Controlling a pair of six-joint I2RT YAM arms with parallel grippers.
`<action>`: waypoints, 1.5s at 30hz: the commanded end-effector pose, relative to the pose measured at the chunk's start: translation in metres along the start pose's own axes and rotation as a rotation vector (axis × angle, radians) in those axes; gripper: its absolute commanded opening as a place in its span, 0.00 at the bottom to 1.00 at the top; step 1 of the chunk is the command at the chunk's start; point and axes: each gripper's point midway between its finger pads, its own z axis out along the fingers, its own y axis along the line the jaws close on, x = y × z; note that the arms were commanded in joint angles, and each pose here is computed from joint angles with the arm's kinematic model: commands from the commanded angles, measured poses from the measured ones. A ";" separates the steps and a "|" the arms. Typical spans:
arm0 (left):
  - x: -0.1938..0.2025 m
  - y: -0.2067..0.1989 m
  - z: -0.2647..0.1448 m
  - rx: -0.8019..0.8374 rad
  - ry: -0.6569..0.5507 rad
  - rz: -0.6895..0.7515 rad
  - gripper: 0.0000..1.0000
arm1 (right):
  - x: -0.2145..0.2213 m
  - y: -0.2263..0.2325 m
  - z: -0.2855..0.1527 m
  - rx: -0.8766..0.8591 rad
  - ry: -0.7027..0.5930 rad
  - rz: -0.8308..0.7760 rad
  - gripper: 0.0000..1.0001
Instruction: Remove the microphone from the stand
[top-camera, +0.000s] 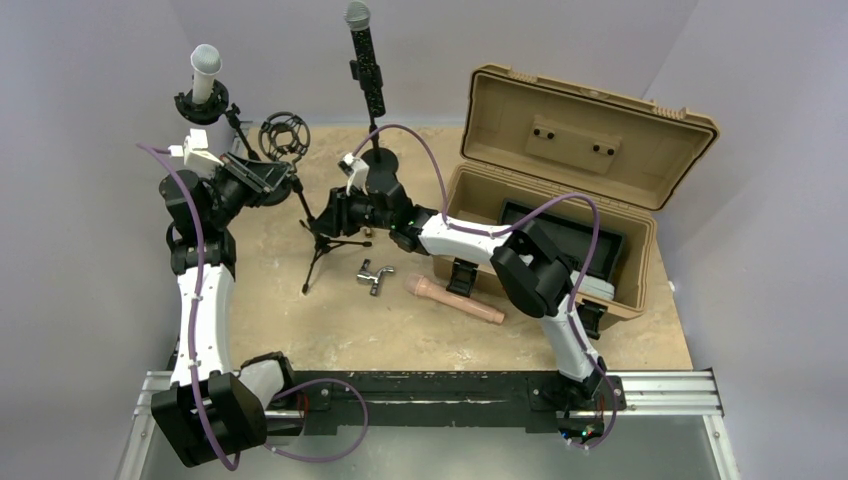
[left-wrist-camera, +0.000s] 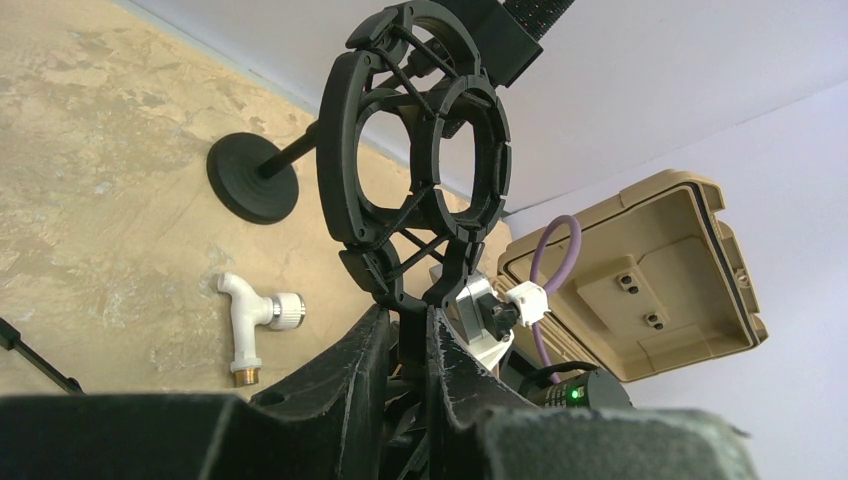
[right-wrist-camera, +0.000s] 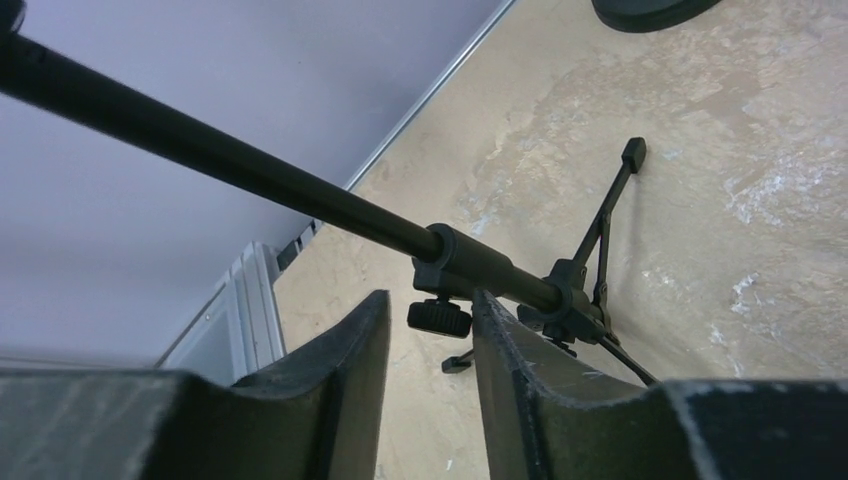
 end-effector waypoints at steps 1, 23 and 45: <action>0.010 0.011 0.000 -0.030 0.033 -0.020 0.00 | -0.006 0.008 0.002 -0.022 -0.022 -0.026 0.29; 0.011 0.012 0.000 -0.034 0.033 -0.023 0.00 | -0.018 0.001 0.006 0.256 -0.098 -0.210 0.00; 0.011 0.014 0.000 -0.041 0.031 -0.026 0.00 | -0.051 0.018 -0.018 0.829 -0.308 -0.688 0.05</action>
